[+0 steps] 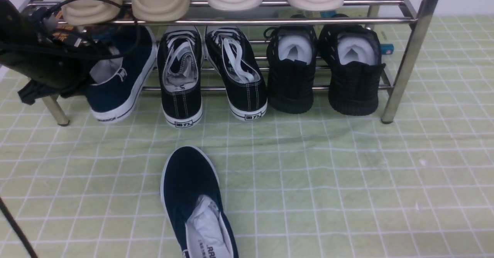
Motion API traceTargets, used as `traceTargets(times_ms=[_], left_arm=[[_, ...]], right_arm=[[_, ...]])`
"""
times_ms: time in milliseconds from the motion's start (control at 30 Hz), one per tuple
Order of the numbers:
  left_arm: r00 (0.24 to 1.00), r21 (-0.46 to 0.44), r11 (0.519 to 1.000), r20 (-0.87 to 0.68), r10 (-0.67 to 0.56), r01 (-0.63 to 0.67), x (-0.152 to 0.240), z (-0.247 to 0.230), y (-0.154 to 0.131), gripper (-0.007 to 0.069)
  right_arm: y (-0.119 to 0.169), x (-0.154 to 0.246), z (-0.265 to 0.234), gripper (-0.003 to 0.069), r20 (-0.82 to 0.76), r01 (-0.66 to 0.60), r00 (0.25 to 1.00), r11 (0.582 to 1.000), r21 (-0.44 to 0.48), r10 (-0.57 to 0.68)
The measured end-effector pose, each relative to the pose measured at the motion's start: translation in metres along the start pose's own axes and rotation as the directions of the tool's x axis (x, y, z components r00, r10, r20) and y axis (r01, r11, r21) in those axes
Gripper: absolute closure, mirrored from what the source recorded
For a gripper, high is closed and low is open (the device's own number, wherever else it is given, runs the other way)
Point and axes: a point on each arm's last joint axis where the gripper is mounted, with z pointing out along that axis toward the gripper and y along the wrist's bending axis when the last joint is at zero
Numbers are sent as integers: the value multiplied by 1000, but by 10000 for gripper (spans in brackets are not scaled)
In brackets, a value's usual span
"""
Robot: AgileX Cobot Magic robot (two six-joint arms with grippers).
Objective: Take the shoes off the shelf with your hand from the green coffee tablecloth.
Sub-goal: 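Set the held shoe down on the floor in front of the rack with the left gripper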
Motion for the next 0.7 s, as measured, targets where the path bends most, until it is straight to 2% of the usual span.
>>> traceTargets(times_ms=[167,300,467,500,600,700], left_arm=[[995,-64,996,-87,49,-55,11,-43,1,591],[989,-155,982,-123,86,-104,19,-85,7,591],[989,-258,958,-101,105,-128,25,-125,16,591],[993,-288,951,-73,94,-111,30,-147,18,591],[996,-293,952,-41,76,-85,40,-178,20,591],[997,-240,969,21,70,-63,52,-207,19,591]], right_arm=[[0,0,0,419,0,0,1000,1000,0,0],[0,0,0,419,0,0,1000,1000,0,0],[0,0,0,419,0,0,1000,1000,0,0],[0,0,0,419,0,0,1000,1000,0,0],[0,0,0,419,0,0,1000,1000,0,0],[0,0,0,419,0,0,1000,1000,0,0]])
